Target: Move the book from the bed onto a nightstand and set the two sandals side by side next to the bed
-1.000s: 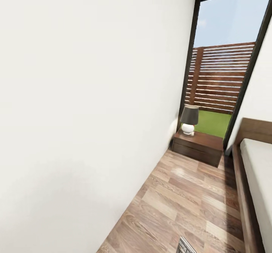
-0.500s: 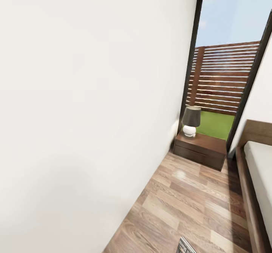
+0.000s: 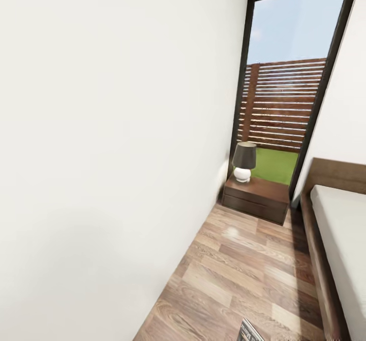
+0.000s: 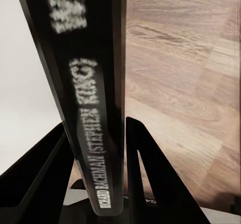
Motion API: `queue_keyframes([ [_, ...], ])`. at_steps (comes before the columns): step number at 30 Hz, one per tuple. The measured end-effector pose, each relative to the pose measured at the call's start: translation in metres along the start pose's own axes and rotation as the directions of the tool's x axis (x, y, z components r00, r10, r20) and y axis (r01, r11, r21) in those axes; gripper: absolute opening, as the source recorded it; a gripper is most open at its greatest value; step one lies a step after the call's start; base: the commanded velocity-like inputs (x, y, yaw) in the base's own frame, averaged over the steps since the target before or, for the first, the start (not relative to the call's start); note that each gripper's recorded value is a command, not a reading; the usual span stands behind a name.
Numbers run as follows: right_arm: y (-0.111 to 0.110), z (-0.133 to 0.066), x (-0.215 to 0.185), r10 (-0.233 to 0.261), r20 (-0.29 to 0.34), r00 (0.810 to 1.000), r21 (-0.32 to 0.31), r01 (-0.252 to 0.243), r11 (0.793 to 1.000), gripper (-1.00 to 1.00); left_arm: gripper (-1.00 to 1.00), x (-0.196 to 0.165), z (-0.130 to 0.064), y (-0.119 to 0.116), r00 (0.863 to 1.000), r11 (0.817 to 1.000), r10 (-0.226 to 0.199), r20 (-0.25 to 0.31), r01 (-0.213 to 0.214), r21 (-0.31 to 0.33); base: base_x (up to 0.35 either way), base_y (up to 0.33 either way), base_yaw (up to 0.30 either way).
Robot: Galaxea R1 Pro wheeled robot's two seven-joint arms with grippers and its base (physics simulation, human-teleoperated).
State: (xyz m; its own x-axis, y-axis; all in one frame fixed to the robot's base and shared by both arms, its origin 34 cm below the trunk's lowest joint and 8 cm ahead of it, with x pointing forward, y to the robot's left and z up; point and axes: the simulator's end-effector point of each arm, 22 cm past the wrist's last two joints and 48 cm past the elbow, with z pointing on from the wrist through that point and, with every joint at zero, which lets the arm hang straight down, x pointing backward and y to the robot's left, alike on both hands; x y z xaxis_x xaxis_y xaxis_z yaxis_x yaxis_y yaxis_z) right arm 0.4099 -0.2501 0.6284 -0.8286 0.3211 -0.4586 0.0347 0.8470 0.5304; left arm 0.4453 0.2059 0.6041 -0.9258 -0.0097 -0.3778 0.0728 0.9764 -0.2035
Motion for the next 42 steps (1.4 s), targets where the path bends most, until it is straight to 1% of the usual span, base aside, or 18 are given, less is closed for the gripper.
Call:
queue_keyframes([
  [22,-0.0003,-0.0001,0.0001,-0.001,0.0,1.0,0.001,0.001,1.0,-1.0,1.0,0.0,-0.0001,0.0004,1.0,1.0,0.0,0.0,0.0,-0.001,0.007,-0.001,-0.2],
  [28,0.0002,-0.0002,0.0002,-0.001,0.0,1.0,0.0,0.001,1.0,-1.0,1.0,0.0,-0.0004,0.0004,1.0,1.0,0.0,0.001,0.0,-0.001,0.261,-0.073,-0.118],
  [38,0.0,-0.0002,0.0002,0.0,0.0,1.0,0.001,0.0,1.0,-1.0,1.0,0.0001,-0.0003,-0.0003,1.0,1.0,0.001,0.0,-0.001,0.0,0.302,-0.09,-0.009],
  [42,-0.0001,-0.0001,0.0001,0.0,0.0,1.0,0.001,0.0,1.0,-1.0,1.0,0.0001,-0.0002,0.0001,1.0,1.0,0.0,0.0,0.0,0.0,0.184,-0.065,0.0],
])
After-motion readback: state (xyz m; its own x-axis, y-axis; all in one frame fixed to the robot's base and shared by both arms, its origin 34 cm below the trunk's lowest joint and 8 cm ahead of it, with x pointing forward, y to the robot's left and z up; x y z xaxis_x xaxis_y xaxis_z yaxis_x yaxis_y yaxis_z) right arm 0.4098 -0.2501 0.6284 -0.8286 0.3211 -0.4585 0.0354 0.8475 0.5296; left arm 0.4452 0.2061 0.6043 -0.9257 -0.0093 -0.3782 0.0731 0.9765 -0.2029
